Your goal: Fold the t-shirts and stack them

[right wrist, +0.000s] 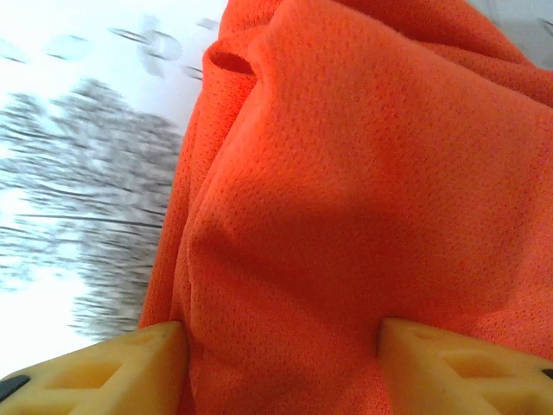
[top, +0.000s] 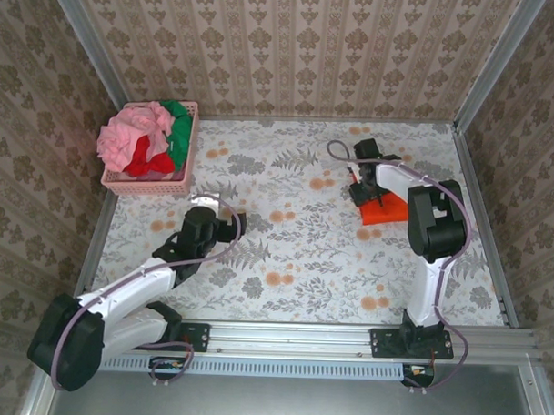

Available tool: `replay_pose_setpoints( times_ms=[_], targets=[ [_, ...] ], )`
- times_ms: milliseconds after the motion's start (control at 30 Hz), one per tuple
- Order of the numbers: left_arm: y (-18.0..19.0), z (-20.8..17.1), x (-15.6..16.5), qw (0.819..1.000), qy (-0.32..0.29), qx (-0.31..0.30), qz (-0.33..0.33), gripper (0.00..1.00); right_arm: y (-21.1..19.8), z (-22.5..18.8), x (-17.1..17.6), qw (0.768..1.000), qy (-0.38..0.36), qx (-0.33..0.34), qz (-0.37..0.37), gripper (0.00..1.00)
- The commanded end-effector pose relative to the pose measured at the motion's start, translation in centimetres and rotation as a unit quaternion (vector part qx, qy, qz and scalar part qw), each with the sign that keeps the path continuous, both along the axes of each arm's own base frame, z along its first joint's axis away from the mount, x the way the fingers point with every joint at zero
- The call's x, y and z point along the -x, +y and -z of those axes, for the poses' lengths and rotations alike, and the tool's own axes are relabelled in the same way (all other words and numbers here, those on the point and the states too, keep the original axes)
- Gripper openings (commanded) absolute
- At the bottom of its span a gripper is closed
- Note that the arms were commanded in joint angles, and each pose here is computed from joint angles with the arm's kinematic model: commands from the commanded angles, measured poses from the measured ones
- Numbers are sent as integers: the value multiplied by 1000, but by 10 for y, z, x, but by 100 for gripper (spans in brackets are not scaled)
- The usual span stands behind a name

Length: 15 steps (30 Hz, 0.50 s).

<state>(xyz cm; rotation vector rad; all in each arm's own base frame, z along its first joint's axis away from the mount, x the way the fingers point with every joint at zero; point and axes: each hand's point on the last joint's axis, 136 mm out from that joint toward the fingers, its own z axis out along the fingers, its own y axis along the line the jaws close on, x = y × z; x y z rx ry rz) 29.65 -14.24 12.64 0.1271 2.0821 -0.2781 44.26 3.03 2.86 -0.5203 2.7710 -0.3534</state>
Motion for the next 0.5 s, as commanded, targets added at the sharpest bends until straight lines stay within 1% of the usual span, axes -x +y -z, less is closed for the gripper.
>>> replay_pose_setpoints(
  times_ms=[0, 100, 167, 300, 333, 467],
  targets=[
    [-4, -22, -14, 999, -32, 7, 11, 100, -51, 3, 12, 999, 19, 43, 27, 61],
    [1, -23, -21, 999, -35, 1, 6, 100, -85, 5, 13, 995, 16, 65, 69, 61],
    [6, -24, -24, 999, -39, -5, 2, 100, -101, 3, 9, 994, 0, 71, 87, 61],
    [18, -25, -30, 999, -46, -15, -8, 100, -126, 3, 12, 989, -7, 89, 115, 61],
    [26, -25, -33, 999, -46, -19, -20, 100, -132, 3, 13, 988, -8, 96, 123, 62],
    [44, -27, -39, 997, -51, -33, -38, 100, -161, -2, 18, 976, -17, 122, 180, 61]
  ],
)
